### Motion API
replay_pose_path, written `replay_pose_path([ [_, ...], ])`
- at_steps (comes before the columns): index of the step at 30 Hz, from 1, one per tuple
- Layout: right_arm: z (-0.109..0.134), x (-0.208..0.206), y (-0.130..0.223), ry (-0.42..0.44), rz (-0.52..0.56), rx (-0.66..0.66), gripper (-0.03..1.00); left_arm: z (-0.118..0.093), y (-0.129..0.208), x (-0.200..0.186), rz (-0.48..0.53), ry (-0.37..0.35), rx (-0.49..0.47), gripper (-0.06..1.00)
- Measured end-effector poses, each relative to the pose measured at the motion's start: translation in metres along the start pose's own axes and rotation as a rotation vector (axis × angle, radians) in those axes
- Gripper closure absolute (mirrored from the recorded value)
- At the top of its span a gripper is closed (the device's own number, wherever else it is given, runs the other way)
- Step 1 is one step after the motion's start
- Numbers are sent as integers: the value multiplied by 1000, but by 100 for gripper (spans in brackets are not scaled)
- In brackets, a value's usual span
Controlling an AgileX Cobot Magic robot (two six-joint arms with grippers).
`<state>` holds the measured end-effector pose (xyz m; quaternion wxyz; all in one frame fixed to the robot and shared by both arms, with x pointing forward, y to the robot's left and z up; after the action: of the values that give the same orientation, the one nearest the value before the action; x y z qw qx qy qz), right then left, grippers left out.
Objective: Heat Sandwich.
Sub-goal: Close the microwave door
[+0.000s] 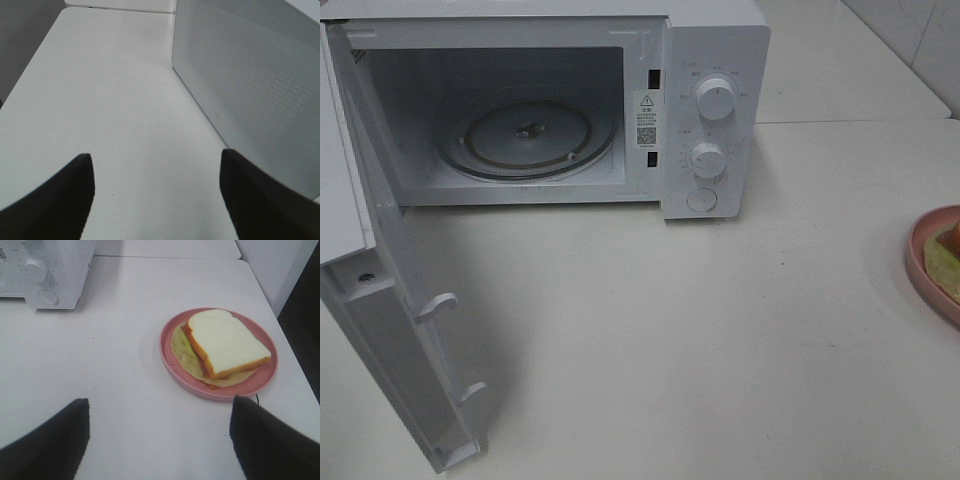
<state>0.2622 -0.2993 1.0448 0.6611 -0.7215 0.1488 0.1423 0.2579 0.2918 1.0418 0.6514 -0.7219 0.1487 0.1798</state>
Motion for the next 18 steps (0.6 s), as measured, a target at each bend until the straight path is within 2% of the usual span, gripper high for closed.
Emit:
replay_pose_path([
  [18,0,0,0,0,-1,0,22,0,0,0,0,0,0,27],
])
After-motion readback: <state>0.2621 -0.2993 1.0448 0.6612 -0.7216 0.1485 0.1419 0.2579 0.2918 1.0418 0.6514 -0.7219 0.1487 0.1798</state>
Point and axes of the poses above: a point on each arm's last joint axis where the gripper is mounted, x pointing out along that axis toward the gripper, z along the wrist's bending axis when the last joint is at zero, y = z × x, the point moved 3 cm from there along x, pointing out along that axis toward the gripper, and after that the axes turned 3 degrees about -x, right-handed, at the moved point
